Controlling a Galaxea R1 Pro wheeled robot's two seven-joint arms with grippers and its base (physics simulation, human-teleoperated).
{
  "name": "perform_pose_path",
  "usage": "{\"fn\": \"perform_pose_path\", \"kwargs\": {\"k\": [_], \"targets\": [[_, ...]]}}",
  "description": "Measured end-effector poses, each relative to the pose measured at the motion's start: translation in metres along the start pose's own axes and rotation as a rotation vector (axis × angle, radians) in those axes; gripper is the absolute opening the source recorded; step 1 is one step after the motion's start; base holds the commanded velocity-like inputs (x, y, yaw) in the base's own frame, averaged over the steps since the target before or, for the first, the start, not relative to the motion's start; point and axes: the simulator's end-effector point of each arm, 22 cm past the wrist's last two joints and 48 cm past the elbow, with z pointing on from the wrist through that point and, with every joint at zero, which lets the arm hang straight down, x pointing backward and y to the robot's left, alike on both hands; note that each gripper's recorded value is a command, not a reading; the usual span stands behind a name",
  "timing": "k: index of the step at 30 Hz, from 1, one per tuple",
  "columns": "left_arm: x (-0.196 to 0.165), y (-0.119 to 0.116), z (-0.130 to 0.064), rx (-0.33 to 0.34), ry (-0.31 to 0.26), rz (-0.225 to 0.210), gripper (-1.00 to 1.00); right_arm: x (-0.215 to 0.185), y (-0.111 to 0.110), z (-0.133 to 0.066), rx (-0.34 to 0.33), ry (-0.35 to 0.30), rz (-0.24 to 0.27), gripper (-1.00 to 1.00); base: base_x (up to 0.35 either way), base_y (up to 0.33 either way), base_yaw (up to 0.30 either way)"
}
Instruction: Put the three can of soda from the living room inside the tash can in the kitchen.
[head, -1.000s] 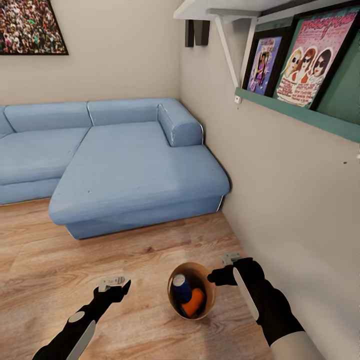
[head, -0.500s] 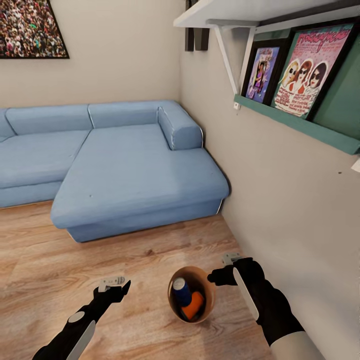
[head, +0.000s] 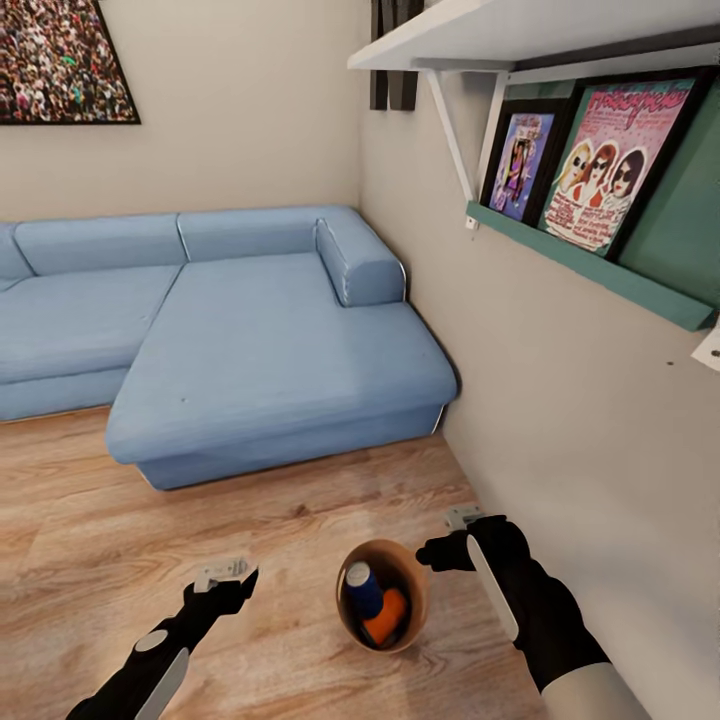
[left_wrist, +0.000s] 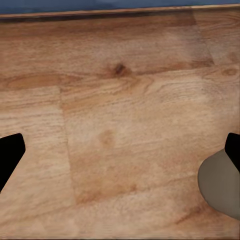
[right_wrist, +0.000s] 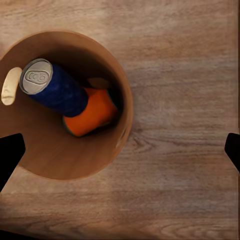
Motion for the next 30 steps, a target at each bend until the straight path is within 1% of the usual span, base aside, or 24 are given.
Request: {"fn": "perform_pose_path", "kwargs": {"k": [3, 8, 10, 11, 13, 18, 20, 21, 23, 26, 27, 30], "targets": [[0.003, 0.004, -0.004, -0.017, 0.017, 0.000, 1.00, -0.002, 0.000, -0.005, 0.001, 0.001, 0.001, 1.00, 0.000, 0.000, 0.000], [-0.003, 0.009, -0.010, -0.047, 0.022, 0.003, 1.00, -0.004, -0.003, -0.014, 0.006, 0.005, 0.001, 1.00, 0.000, 0.000, 0.000], [-0.006, 0.010, -0.012, -0.053, 0.025, 0.003, 1.00, -0.006, -0.005, -0.017, 0.010, -0.002, 0.001, 1.00, 0.000, 0.000, 0.000], [-0.007, 0.010, -0.014, -0.060, 0.029, 0.004, 1.00, -0.009, -0.010, -0.019, 0.018, -0.021, 0.000, 1.00, 0.000, 0.000, 0.000], [-0.009, 0.011, -0.016, -0.065, 0.031, 0.005, 1.00, -0.010, -0.017, -0.022, 0.029, -0.035, -0.002, 1.00, 0.000, 0.000, 0.000], [-0.016, 0.013, -0.023, -0.081, 0.035, 0.008, 1.00, 0.001, -0.040, -0.028, 0.062, -0.031, -0.007, 1.00, 0.000, 0.000, 0.000], [-0.019, 0.014, -0.025, -0.090, 0.036, 0.008, 1.00, 0.014, -0.047, -0.029, 0.071, -0.015, -0.008, 1.00, 0.000, 0.000, 0.000], [-0.021, 0.015, -0.026, -0.094, 0.036, 0.007, 1.00, 0.032, -0.052, -0.027, 0.078, 0.010, -0.007, 1.00, 0.000, 0.000, 0.000], [-0.024, 0.015, -0.029, -0.097, 0.034, 0.007, 1.00, 0.044, -0.054, -0.028, 0.079, 0.022, -0.006, 1.00, 0.000, 0.000, 0.000], [-0.022, 0.023, -0.034, -0.112, 0.044, 0.012, 1.00, 0.070, -0.053, -0.026, 0.074, 0.004, -0.006, 1.00, 0.000, 0.000, 0.000], [-0.014, 0.027, -0.037, -0.121, 0.062, 0.012, 1.00, 0.082, -0.052, -0.025, 0.072, 0.000, -0.006, 1.00, 0.000, 0.000, 0.000], [0.001, 0.037, -0.044, -0.143, 0.075, 0.014, 1.00, 0.109, -0.057, -0.027, 0.080, 0.005, -0.011, 1.00, 0.000, 0.000, 0.000]]}}
